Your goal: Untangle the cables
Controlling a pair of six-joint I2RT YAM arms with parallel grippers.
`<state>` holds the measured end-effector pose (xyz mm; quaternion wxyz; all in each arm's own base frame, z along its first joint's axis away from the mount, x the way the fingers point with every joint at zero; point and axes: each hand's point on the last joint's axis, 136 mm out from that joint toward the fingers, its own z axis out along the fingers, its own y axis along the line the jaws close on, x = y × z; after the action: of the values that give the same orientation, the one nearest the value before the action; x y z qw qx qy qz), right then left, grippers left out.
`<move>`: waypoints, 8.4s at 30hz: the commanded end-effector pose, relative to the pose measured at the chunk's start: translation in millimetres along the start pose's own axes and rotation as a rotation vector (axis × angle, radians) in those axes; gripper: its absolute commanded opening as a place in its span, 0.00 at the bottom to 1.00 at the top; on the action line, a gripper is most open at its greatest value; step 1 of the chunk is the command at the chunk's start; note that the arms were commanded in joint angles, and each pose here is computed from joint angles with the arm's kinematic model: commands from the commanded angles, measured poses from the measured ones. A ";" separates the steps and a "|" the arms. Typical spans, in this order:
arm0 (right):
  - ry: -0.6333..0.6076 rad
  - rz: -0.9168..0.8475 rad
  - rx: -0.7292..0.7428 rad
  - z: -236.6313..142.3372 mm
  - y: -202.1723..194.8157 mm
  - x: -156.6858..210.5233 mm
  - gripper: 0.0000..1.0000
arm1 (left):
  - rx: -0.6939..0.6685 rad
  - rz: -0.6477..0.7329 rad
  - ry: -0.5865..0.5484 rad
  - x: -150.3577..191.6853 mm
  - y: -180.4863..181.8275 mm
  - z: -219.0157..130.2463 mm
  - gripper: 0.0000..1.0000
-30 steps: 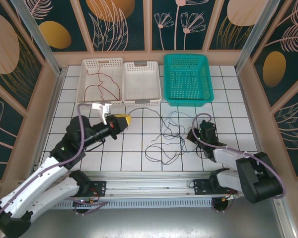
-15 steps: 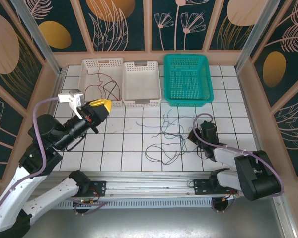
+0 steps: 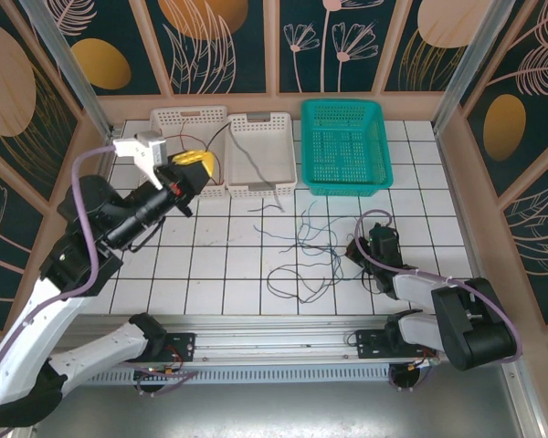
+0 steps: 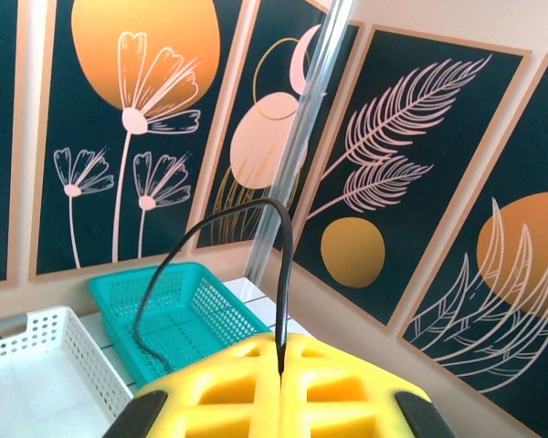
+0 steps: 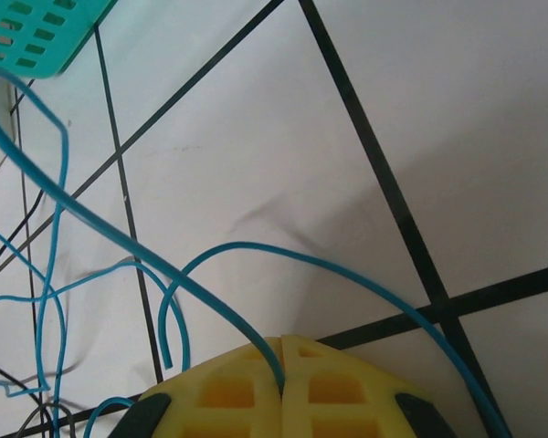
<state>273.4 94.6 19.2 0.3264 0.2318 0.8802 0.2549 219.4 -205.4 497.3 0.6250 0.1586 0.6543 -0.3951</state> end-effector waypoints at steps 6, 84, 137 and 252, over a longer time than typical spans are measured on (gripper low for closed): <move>-0.022 -0.020 -0.077 -6.6 13.6 -4.6 0.00 | -0.037 0.119 -0.037 -16.9 9.8 62.8 0.00; -0.008 -0.046 -0.142 -9.7 27.6 -3.7 0.00 | -0.426 -0.370 0.591 365.3 265.1 202.1 0.00; 0.024 -0.063 -0.192 -9.2 40.0 -1.0 0.00 | -0.514 -0.308 0.490 276.1 266.8 229.7 0.26; -0.228 -0.544 -0.802 -250.9 347.6 -135.4 0.00 | 0.124 -0.477 0.680 411.8 11.4 44.6 0.62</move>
<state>284.0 207.3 452.6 0.5375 -0.1129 0.7069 0.4458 197.7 -349.9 121.9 0.2720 0.1522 0.8120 -0.4935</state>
